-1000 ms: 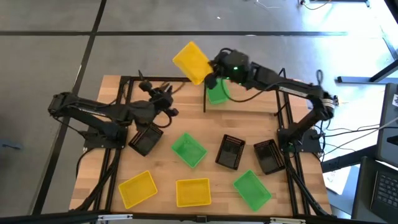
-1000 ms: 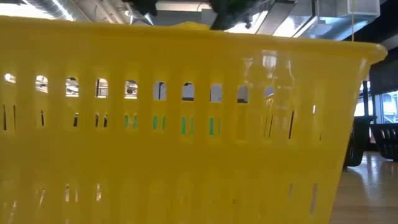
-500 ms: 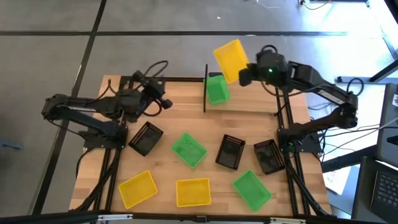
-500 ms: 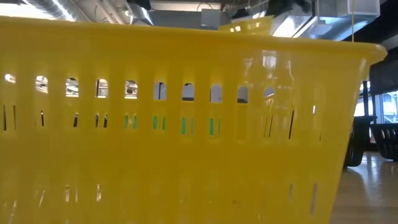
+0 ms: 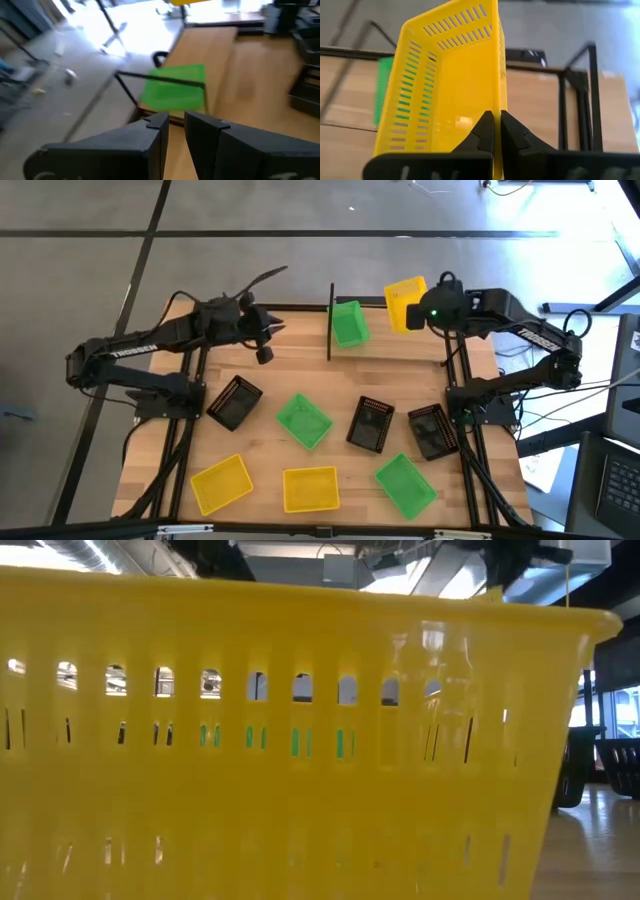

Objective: Stack baskets on shelf by color
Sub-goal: Put the top yellow bin onto the shelf, then put the center black bin onto the shelf

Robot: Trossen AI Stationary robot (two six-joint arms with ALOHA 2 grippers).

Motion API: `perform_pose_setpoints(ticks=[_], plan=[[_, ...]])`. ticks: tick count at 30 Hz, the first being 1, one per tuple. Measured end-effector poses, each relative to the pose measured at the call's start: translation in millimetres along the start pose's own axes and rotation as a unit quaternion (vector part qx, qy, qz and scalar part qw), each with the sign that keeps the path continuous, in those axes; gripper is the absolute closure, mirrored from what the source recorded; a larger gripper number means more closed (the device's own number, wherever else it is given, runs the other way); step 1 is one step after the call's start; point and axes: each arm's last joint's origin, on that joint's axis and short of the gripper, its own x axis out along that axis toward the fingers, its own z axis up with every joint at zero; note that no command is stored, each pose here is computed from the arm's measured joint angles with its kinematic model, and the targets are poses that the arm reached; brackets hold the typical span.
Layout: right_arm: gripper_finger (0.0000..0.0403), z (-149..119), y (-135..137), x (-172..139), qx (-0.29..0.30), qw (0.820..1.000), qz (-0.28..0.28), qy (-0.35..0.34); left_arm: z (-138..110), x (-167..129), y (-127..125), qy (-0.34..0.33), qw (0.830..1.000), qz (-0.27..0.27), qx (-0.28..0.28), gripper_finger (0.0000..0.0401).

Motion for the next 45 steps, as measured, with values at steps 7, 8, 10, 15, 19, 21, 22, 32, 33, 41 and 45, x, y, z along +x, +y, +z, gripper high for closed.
perform_pose_setpoints(ticks=[7,8,10,15,19,21,22,32,33,41,45], plan=[[0.0403,-28,0,37,0.042,0.998,-0.034,0.017,-6,2,8,0.02,0.999,-0.026,-0.029,0.0346],[0.0403,-31,-1,43,0.047,0.998,-0.035,0.016,-6,2,8,0.02,0.999,-0.026,-0.029,0.0346],[0.0403,-38,-2,58,0.058,0.997,-0.038,0.016,-6,2,8,0.02,0.999,-0.027,-0.029,0.0346],[0.0403,-51,-2,98,0.086,0.996,0.005,0.01,-6,2,8,0.02,0.999,-0.027,-0.029,0.0346],[0.0403,-55,-6,127,0.061,0.998,0.022,-0.001,-6,2,7,0.02,0.999,-0.028,-0.029,0.0346],[0.0403,-58,-11,139,0.069,0.997,0.024,0.011,-6,2,7,0.02,0.999,-0.028,-0.029,0.0346],[0.0403,-61,-13,145,0.068,0.997,0.026,0.015,-6,2,7,0.02,0.999,-0.028,-0.029,0.0346],[0.0402,-71,-25,172,0.072,0.996,0.045,0.019,-6,2,7,0.02,0.999,-0.028,-0.029,0.0346],[0.0401,-72,-26,173,0.071,0.996,0.044,0.023,-6,2,7,0.02,0.999,-0.028,-0.029,0.0346],[0.0357,-74,-29,177,0.081,0.995,0.049,0.035,-6,2,7,0.02,0.999,-0.028,-0.029,0.0346],[0.0334,-72,-28,177,0.084,0.995,0.056,0.029,-6,2,7,0.02,0.999,-0.028,-0.03,0.0346]])
